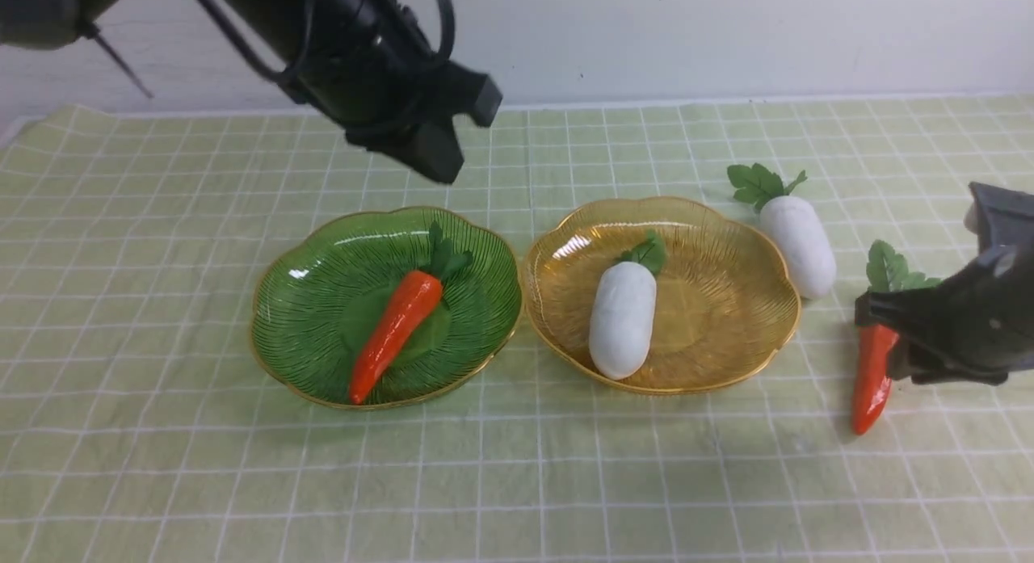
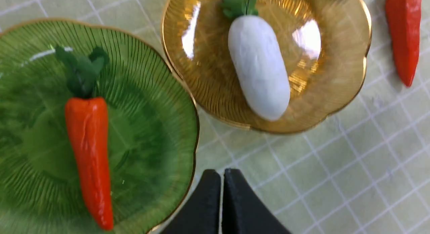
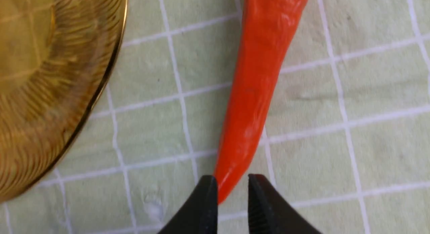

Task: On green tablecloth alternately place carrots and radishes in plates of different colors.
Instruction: 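Pick up the white radish and place it on the plate, then pick up the vegetable and place it in the green plate with the right gripper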

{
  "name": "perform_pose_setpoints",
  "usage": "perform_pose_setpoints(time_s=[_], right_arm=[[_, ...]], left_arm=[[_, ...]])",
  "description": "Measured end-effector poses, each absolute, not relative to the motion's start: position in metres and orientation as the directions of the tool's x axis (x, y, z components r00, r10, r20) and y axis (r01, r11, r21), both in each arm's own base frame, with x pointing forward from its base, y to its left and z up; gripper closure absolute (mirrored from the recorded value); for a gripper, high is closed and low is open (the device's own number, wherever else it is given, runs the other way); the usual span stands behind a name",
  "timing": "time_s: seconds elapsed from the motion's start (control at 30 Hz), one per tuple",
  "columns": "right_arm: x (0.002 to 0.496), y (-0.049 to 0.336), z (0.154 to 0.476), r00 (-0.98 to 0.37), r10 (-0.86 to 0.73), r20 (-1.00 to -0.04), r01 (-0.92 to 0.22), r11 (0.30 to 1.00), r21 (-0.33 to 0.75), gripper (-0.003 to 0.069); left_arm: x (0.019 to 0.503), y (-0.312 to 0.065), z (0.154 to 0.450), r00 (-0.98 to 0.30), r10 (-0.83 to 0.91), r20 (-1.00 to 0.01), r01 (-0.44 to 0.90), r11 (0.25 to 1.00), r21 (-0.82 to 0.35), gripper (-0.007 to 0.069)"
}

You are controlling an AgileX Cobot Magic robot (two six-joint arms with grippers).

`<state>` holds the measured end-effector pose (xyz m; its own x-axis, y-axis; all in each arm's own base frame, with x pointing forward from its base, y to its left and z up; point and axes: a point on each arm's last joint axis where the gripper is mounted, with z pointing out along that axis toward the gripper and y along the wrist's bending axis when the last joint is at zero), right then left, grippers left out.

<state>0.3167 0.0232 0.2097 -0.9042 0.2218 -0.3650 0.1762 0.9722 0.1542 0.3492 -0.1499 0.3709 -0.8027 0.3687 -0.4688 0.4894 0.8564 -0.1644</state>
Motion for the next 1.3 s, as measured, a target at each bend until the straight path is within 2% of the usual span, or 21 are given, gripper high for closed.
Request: perform_pose_setpoints(time_s=[0.03, 0.1, 0.13, 0.23, 0.4, 0.5, 0.63, 0.7, 0.77, 0.93, 1.03, 1.07, 1.13, 1.2, 1.23, 1.3], right_arm=[[0.33, 0.023, 0.203, -0.907, 0.228, -0.355, 0.189, 0.972, 0.142, 0.0457], [0.336, 0.022, 0.198, -0.905, 0.241, -0.35, 0.207, 0.969, 0.134, 0.0421], [0.347, 0.02, 0.189, -0.9, 0.272, -0.34, 0.247, 0.962, 0.116, 0.037], [0.356, 0.018, 0.176, -0.89, 0.316, -0.327, 0.3, 0.949, 0.1, 0.0333], [0.367, 0.017, 0.148, -0.871, 0.391, -0.298, 0.38, 0.92, 0.098, 0.0314], [0.369, 0.017, 0.147, -0.869, 0.389, -0.307, 0.378, 0.921, 0.097, 0.0316], [0.369, 0.017, 0.148, -0.879, 0.363, -0.308, 0.354, 0.931, 0.087, 0.0368], [0.368, 0.016, 0.15, -0.89, 0.334, -0.309, 0.328, 0.942, 0.075, 0.0422], [0.364, 0.016, 0.159, -0.896, 0.315, -0.313, 0.309, 0.948, 0.069, 0.0431], [0.356, 0.019, 0.224, -0.873, 0.279, -0.399, 0.254, 0.96, 0.116, 0.0431], [0.355, 0.034, 0.258, -0.854, 0.238, -0.463, 0.177, 0.969, 0.17, 0.0431], [0.354, 0.055, 0.277, -0.845, 0.185, -0.501, 0.082, 0.972, 0.22, 0.0431], [0.354, 0.07, 0.284, -0.843, 0.153, -0.516, 0.025, 0.969, 0.246, 0.0431], [0.351, 0.113, 0.295, -0.839, 0.07, -0.54, -0.122, 0.942, 0.312, 0.0431], [0.353, 0.113, 0.296, -0.837, 0.071, -0.543, -0.123, 0.942, 0.312, 0.0431], [0.354, 0.158, 0.296, -0.829, 0.014, -0.559, -0.235, 0.899, 0.37, 0.0431]], left_arm=[[0.335, -0.141, 0.367, -0.804, 0.396, -0.443, 0.493, 0.861, -0.125, 0.0633], [0.328, -0.136, 0.363, -0.811, 0.407, -0.421, 0.488, 0.867, -0.101, 0.0633], [0.315, -0.128, 0.359, -0.83, 0.395, -0.395, 0.459, 0.885, -0.081, 0.0633], [0.305, -0.122, 0.352, -0.859, 0.363, -0.362, 0.418, 0.905, -0.084, 0.0633], [0.296, -0.119, 0.334, -0.889, 0.352, -0.294, 0.394, 0.914, -0.096, 0.0633], [0.295, -0.119, 0.331, -0.893, 0.351, -0.283, 0.39, 0.916, -0.094, 0.0633], [0.295, -0.119, 0.331, -0.893, 0.349, -0.282, 0.389, 0.917, -0.095, 0.0633], [0.295, -0.119, 0.331, -0.893, 0.349, -0.282, 0.389, 0.917, -0.095, 0.0633], [0.295, -0.119, 0.331, -0.893, 0.349, -0.282, 0.389, 0.917, -0.095, 0.0633], [0.296, -0.118, 0.33, -0.894, 0.349, -0.283, 0.386, 0.919, -0.086, 0.0633], [0.297, -0.115, 0.33, -0.891, 0.355, -0.282, 0.384, 0.922, -0.052, 0.0633], [0.298, -0.112, 0.33, -0.887, 0.367, -0.281, 0.385, 0.923, -0.013, 0.0631], [0.3, -0.108, 0.33, -0.887, 0.368, -0.28, 0.38, 0.925, 0.013, 0.0629], [0.304, -0.094, 0.33, -0.896, 0.347, -0.279, 0.348, 0.936, 0.047, 0.0627], [0.304, -0.093, 0.33, -0.897, 0.343, -0.278, 0.344, 0.938, 0.049, 0.0627], [0.31, -0.07, 0.33, -0.921, 0.272, -0.28, 0.269, 0.962, 0.047, 0.0622]])
